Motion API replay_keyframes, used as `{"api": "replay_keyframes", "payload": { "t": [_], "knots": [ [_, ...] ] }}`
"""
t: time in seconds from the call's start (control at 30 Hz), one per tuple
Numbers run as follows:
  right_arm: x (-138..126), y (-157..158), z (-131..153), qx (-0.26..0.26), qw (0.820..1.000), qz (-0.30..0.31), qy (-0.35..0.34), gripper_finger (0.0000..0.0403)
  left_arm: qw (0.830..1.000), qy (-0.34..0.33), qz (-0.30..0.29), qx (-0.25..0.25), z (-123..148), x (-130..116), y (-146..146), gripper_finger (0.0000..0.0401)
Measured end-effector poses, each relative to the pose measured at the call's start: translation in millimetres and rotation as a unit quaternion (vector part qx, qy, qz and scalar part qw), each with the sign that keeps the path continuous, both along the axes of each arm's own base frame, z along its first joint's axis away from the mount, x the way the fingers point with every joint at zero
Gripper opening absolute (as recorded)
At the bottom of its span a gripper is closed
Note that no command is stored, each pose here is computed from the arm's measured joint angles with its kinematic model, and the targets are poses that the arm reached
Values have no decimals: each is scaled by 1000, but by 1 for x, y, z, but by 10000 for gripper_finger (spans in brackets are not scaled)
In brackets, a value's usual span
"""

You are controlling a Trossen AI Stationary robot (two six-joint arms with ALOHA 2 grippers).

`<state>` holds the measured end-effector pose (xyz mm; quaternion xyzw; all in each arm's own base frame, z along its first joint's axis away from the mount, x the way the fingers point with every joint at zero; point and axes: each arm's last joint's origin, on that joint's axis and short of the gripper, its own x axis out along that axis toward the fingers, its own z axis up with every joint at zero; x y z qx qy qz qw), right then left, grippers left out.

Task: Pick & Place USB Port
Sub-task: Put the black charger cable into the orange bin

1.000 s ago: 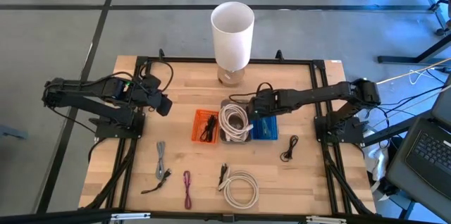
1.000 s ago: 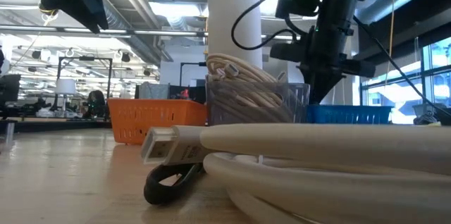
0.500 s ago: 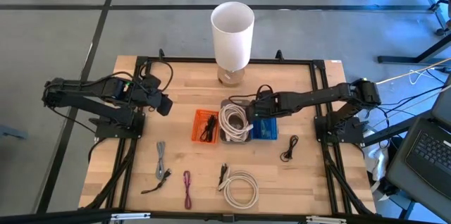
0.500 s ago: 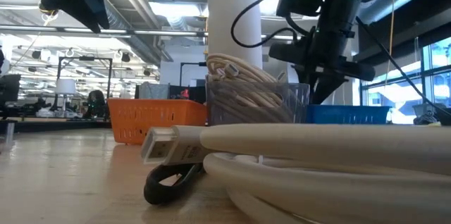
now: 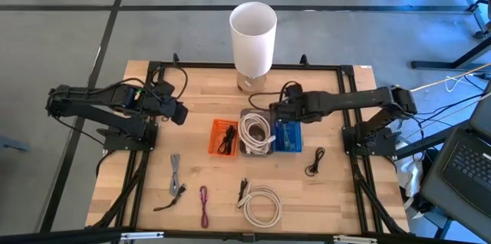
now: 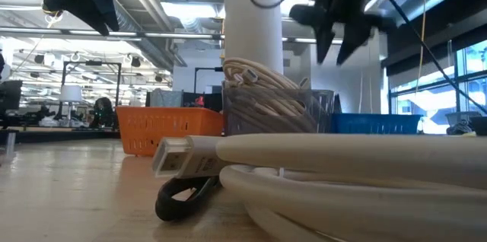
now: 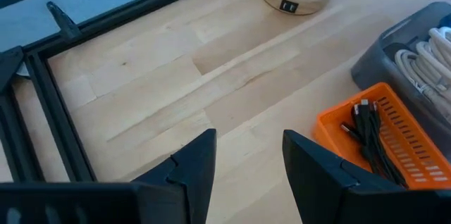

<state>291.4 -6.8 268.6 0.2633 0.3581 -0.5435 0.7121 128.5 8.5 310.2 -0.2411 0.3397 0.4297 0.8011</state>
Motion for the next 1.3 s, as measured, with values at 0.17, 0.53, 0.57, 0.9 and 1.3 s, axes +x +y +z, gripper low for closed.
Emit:
{"api": "replay_keyframes", "payload": {
  "t": [0.17, 0.53, 0.57, 0.9, 1.3],
  "knots": [
    [-6, -16, 42, -85, 994, 29, 56, 189, 1000, -12, 17, -10, 0, 0, 0, 157],
    [-54, -72, 94, -141, 978, 110, 106, 169, 994, -50, 102, -6, -3, 7, 2, 157],
    [-58, -74, 99, -140, 977, 126, 96, 169, 992, -56, 111, -15, -3, 8, 1, 157],
    [-100, -67, 132, -106, 980, 167, -34, 169, 994, -21, 24, -104, -15, 26, -30, 157],
    [-92, -58, 128, -32, 977, 192, -89, 170, 981, -71, -40, -178, -60, 74, -135, 157]
  ]
}}
